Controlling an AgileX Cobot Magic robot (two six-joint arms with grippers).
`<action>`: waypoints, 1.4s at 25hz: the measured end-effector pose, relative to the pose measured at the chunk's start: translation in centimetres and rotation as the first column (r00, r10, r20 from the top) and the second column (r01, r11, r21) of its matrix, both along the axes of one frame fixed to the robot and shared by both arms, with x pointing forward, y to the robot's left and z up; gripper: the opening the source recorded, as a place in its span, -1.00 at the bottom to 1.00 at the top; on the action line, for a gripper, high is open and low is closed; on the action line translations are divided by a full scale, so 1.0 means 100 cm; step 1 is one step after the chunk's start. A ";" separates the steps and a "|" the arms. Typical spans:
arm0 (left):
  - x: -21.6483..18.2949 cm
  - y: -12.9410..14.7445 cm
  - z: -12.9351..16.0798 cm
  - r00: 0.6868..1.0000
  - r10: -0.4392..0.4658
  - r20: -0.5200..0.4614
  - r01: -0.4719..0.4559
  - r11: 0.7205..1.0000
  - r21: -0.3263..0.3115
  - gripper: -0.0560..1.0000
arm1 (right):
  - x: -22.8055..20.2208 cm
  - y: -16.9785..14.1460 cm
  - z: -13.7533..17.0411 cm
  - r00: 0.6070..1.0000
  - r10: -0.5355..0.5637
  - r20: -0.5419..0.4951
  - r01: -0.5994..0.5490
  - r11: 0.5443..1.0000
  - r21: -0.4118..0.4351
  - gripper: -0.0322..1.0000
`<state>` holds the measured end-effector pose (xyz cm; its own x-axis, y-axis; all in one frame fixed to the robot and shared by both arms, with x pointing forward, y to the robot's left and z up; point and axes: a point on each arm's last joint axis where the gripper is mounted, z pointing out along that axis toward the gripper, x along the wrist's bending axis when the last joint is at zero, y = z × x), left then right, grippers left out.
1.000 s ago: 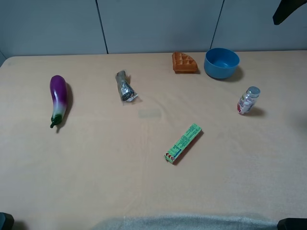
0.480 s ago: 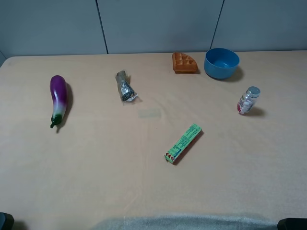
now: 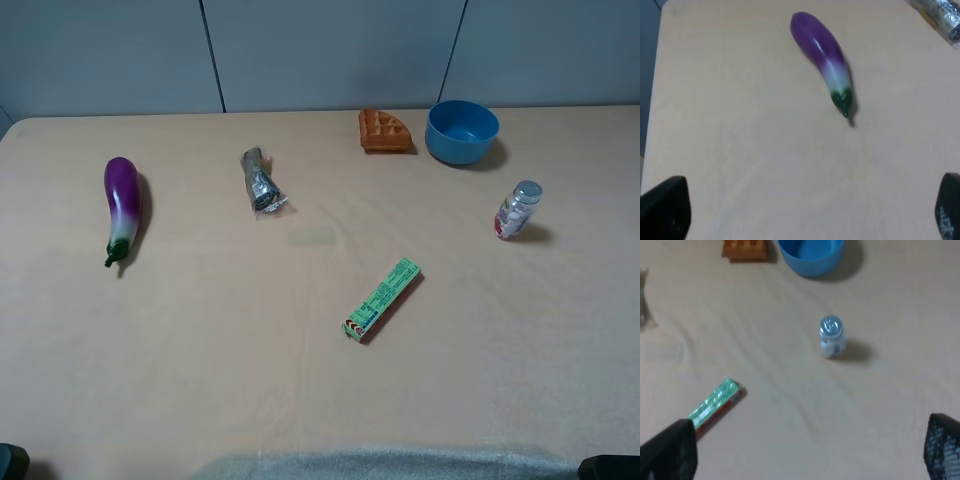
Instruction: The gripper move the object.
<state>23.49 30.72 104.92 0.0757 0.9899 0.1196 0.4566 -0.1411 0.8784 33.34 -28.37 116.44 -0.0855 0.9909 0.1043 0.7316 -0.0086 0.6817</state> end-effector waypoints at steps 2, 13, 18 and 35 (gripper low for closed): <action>0.000 0.000 0.000 1.000 0.000 0.000 0.000 1.000 0.000 0.95 | -0.021 -0.002 -0.014 1.000 -0.002 0.019 0.002 1.000 0.004 0.40; 0.000 0.000 0.000 1.000 0.000 0.000 0.000 1.000 0.000 0.95 | -0.082 -0.008 -0.073 0.963 -0.021 0.267 0.015 1.000 0.025 0.40; 0.000 0.000 0.000 1.000 0.000 0.000 0.000 1.000 0.000 0.95 | -0.098 -0.014 -0.091 0.933 -0.041 0.358 0.052 0.998 -0.021 0.40; 0.000 0.000 0.000 1.000 0.000 0.000 0.000 1.000 0.000 0.95 | -0.101 -0.021 -0.109 0.928 -0.059 0.369 0.096 0.992 -0.084 0.40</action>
